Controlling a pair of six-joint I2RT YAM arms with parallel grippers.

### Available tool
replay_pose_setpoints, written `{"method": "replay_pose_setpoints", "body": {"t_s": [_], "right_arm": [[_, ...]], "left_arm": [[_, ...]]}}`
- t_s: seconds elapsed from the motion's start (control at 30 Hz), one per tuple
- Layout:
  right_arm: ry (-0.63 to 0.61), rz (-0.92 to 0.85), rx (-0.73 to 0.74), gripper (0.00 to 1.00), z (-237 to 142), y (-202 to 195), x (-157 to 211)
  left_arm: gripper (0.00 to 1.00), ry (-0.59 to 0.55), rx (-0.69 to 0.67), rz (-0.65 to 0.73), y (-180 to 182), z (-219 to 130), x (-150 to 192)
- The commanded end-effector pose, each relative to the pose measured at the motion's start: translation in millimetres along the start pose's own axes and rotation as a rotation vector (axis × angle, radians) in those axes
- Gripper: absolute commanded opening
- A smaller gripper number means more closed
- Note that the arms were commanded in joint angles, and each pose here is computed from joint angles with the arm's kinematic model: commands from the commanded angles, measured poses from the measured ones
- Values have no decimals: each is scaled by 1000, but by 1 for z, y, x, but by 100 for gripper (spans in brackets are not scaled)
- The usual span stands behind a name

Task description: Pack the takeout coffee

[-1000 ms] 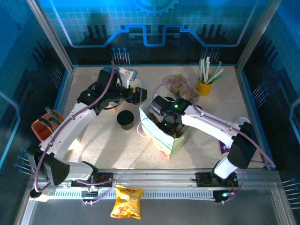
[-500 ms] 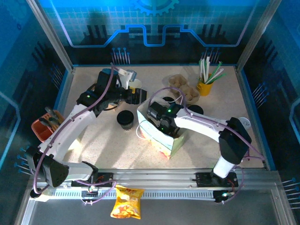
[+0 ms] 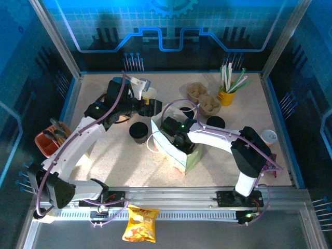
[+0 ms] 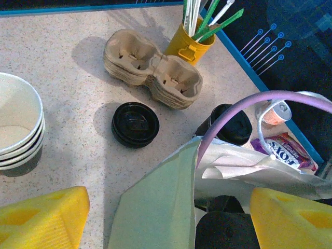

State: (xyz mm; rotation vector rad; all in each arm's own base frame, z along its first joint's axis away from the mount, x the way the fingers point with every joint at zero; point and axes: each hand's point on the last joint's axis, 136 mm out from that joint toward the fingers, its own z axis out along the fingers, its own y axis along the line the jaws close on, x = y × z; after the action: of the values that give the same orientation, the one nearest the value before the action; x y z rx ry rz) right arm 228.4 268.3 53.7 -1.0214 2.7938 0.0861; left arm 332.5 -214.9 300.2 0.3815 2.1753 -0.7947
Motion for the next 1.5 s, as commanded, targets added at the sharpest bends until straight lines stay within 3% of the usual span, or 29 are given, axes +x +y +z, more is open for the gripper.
{"method": "replay_pose_setpoints", "body": {"t_s": [0.0,0.43,1.03,1.27,1.47], "right_arm": [[23,-19,18,47,13,2,6],[-58,-19,1,65,-27,8,-8],[-225,-20,-24,67,-102,10,-36],[-291,-23,-34,67,-133,10,-46],[-357,-15,-52,68,-162,11,-53]], "left_arm": [[82,-28,-13,12,2,-8,-2],[83,-28,-17,16,3,-9,-1],[86,-46,-36,28,4,-17,-2],[86,-114,-38,24,5,-27,-10],[86,-236,-28,41,-1,-49,-25]]}}
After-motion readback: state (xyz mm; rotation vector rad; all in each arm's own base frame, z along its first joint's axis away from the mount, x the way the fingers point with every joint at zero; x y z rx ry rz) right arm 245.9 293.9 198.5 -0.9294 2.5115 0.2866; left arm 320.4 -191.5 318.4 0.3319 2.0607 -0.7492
